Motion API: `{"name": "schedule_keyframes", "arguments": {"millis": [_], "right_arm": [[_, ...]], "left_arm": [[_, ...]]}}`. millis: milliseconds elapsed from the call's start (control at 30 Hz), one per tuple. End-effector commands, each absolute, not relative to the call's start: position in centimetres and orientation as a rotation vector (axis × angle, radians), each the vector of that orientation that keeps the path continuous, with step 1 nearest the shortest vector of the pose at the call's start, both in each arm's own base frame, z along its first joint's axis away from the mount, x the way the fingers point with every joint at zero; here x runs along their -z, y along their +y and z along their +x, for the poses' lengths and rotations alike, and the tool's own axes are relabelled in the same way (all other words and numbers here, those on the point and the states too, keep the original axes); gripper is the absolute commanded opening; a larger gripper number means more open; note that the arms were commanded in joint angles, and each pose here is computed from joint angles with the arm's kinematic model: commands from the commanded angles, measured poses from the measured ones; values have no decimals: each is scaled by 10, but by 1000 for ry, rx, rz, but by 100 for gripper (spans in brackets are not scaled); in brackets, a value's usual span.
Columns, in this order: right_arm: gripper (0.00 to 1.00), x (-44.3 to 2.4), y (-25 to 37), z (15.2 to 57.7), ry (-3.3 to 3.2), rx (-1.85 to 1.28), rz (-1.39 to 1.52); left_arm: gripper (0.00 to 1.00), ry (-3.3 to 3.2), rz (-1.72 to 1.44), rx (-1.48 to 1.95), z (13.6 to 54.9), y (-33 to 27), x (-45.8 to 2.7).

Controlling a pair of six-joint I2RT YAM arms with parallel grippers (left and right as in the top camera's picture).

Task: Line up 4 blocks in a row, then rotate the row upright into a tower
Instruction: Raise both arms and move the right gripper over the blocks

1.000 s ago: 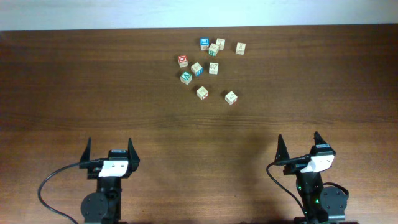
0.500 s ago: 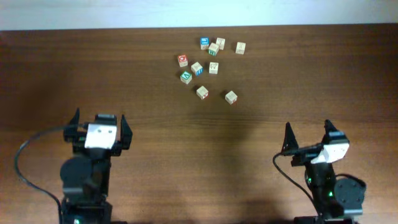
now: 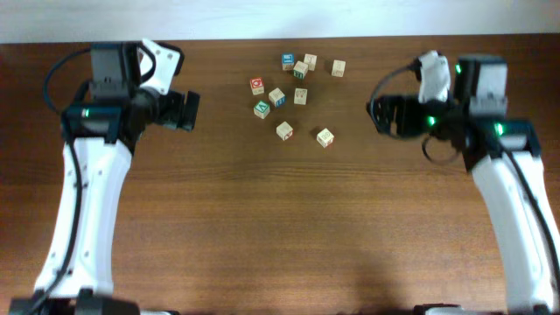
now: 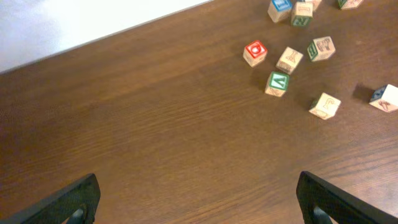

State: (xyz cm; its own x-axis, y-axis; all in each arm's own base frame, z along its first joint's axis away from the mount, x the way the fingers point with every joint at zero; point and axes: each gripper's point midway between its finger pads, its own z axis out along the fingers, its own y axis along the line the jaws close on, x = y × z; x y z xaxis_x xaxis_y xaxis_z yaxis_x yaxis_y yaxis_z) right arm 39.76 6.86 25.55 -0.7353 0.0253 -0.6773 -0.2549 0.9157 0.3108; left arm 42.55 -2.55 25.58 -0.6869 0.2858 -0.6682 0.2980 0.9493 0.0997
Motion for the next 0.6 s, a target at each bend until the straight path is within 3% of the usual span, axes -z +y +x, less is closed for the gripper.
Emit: {"name": "schedule_keyframes", "arguments": {"millis": [0,133,233,267,333,400,567], "right_arm": [[98,-234,94,420,2503,-653,-185],[98,-171,126,433,2702,-757,-214],[99,-166,152,443,2640,-910,-274],[93,-154,153,453,2693,-858,-83],[91,-127,135,460,2782,-584,360],[86,-108,131,461,2765,-363,614],[79,-73,134,459,2757,-181,756]], "left_arm": [[99,2411,440,220,449,-47,-230],[99,2522,459,299,451,-58,-186],[99,2557,408,388,444,-66,-182],[99,2553,410,394,446,-67,-182],[99,2548,410,392,447,-67,-183],[99,2550,409,392,446,-67,-182],[99,2615,178,252,450,-43,-176]]}}
